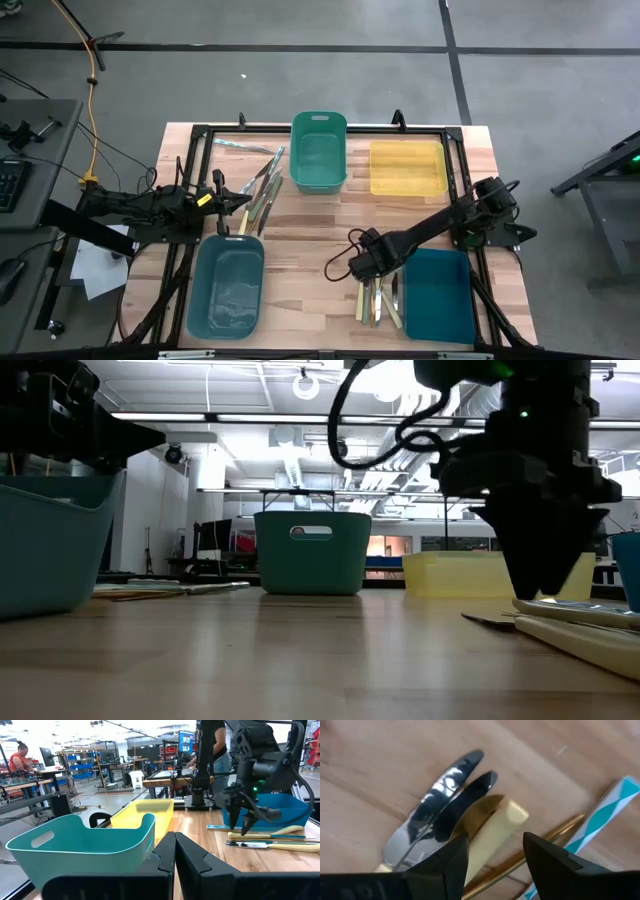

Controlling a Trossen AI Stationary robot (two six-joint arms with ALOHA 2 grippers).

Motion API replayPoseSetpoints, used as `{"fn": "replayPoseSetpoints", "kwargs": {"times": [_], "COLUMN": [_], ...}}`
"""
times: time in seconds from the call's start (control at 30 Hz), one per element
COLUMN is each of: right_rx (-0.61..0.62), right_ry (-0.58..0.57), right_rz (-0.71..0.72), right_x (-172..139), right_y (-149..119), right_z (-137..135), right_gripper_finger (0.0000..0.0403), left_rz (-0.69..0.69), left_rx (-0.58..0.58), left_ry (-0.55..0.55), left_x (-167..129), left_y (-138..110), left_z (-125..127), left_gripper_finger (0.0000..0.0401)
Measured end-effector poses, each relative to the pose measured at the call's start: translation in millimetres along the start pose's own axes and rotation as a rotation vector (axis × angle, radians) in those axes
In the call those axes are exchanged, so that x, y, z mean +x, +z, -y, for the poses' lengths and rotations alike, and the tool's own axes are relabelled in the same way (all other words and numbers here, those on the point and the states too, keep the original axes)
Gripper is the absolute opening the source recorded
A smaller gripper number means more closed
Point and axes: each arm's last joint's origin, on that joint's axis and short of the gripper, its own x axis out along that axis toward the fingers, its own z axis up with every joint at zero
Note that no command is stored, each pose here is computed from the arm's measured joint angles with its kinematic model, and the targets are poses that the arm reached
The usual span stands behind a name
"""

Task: Sort silverware by color (type)
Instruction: Put the yellow knife into the green bin

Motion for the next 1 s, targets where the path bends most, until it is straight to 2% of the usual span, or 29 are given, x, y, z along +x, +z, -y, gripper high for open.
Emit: {"fn": "replayPoseSetpoints", "kwargs": {"times": [0.67, 1.0], "right_rx": [0.060, 0.057], "right_ry": [-0.034, -0.034], "right_rz": [0.048, 0.050], "right_x": [2.7, 2.6], "right_y": [-1.9, -4.0], "right_z": [1.0, 0.7], "right_gripper_finger": [0.0182, 0.0129], "left_rz": [0.001, 0.001], "left_rx": [0.000, 0.000], "left_ry": [0.000, 0.000], "left_x": [0.0, 0.0], "left_y": [0.1, 0.1], "left_z": [0.0, 0.0], "left_gripper_finger": [0.0000, 0.0000]}}
